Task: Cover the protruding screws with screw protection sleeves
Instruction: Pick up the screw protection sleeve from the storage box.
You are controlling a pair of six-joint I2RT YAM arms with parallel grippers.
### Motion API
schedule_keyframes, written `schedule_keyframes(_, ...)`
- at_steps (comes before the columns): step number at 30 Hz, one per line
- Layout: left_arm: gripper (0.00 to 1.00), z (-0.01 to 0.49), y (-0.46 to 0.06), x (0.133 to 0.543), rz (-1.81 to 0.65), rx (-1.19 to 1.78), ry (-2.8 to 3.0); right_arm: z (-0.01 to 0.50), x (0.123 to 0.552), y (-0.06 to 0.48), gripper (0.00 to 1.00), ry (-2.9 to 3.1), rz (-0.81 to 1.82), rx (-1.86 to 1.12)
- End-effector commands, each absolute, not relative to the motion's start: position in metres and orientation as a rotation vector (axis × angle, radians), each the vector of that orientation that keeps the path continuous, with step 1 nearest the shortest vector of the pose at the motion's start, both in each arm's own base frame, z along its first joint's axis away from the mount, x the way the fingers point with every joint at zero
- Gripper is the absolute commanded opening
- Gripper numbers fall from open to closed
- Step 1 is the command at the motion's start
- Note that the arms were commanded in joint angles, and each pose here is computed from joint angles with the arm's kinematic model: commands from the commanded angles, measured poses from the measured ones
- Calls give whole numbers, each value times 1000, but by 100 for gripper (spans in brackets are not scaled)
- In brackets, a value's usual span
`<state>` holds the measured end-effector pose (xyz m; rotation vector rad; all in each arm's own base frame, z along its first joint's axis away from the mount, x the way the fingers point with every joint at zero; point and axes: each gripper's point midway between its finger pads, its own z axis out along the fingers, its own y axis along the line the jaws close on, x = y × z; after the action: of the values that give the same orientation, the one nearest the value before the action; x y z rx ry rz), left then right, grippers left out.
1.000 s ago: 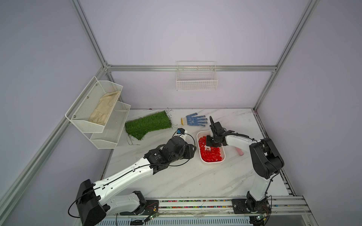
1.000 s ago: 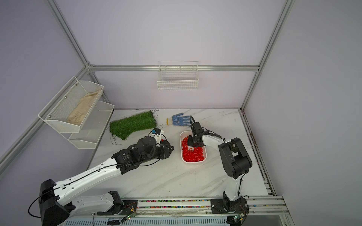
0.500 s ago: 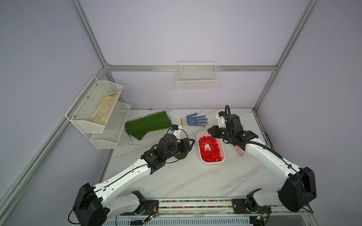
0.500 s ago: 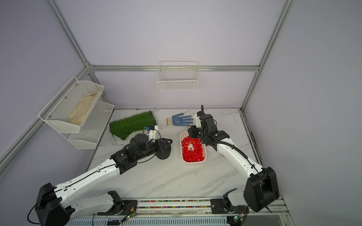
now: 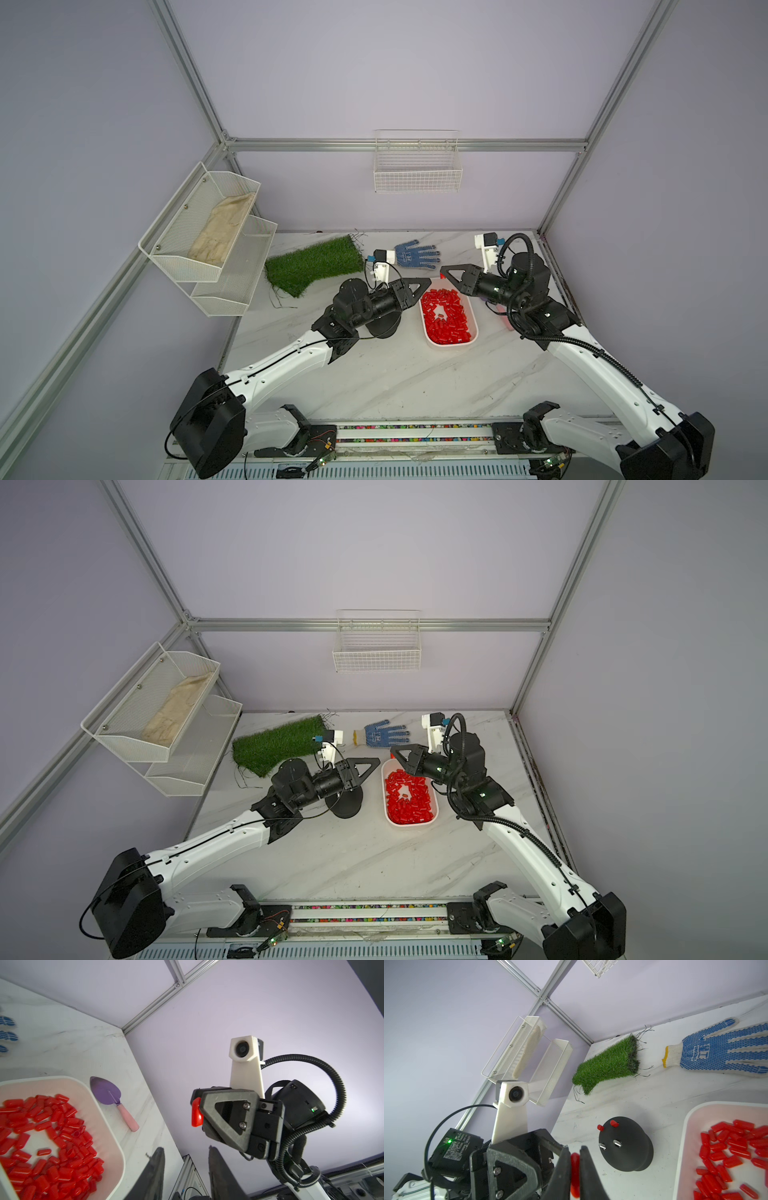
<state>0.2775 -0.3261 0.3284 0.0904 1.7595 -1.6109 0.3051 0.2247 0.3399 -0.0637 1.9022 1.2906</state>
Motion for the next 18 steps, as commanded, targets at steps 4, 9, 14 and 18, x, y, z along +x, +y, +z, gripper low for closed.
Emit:
schedule_keyframes(4, 36, 353, -336, 260, -1693, 198, 1626, 370, 294, 229, 13, 1781, 1452, -60)
schedule_keyframes(9, 45, 355, -336, 263, -1682, 192, 1617, 372, 290, 230, 13, 1772, 1484, -64)
schedule_keyframes(14, 44, 361, -337, 266, -1666, 200, 1602, 371, 287, 232, 13, 1767, 1518, -67)
schedule_keyframes(18, 39, 366, -342, 268, -1672, 224, 1598, 372, 285, 233, 13, 1760, 1538, -69)
